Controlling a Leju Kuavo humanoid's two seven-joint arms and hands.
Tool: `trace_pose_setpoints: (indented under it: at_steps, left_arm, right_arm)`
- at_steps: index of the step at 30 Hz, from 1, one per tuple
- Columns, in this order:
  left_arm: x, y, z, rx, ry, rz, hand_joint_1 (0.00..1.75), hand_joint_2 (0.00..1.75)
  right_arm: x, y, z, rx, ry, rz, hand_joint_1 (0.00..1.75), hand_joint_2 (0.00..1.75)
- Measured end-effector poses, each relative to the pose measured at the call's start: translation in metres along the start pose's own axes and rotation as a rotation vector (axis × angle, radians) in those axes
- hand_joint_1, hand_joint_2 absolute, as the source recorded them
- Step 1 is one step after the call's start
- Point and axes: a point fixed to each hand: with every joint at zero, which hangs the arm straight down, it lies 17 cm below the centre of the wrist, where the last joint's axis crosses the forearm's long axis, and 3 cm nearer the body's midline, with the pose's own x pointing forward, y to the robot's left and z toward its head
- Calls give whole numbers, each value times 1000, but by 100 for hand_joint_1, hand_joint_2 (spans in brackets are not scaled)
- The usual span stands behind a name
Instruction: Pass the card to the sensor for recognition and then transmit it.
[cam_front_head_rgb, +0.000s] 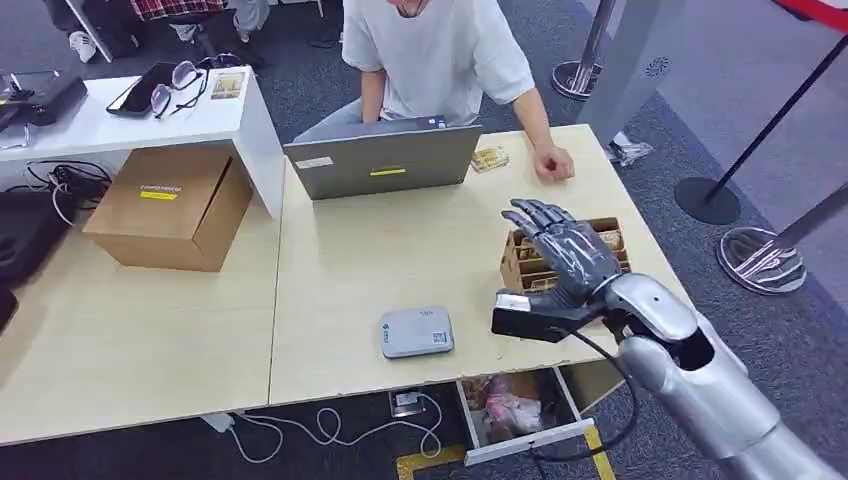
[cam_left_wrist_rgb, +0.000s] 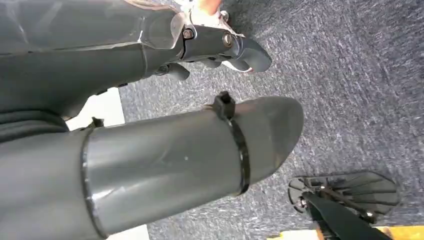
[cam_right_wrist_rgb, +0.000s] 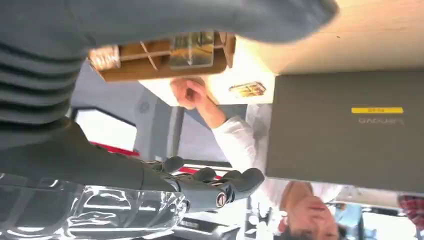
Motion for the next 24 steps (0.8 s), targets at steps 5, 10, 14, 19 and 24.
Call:
trace_pose_setpoints:
  at_steps: [5,10,14,19,24]
  left_arm:
    - [-2,-1,1,4,1,23,0,0]
    - [-2,-1,1,6,-1,34,0,0]
    - [-3,-1,1,7,-1,40,0,0]
    - [-5,0,1,9,1,52,0,0]
    - [-6,0,2,15,-1,55,0,0]
  right_arm:
    - [-14,-13,-14,47,-6,43,0,175]
    - [-31,-22,-24,74,14,82,0,175]
    - [-41,-24,-28,95,27,105,0,175]
    - [-54,-27,-28,121,57,97,0,175]
    - [-76,-26,-17,141,105,95,0,175]
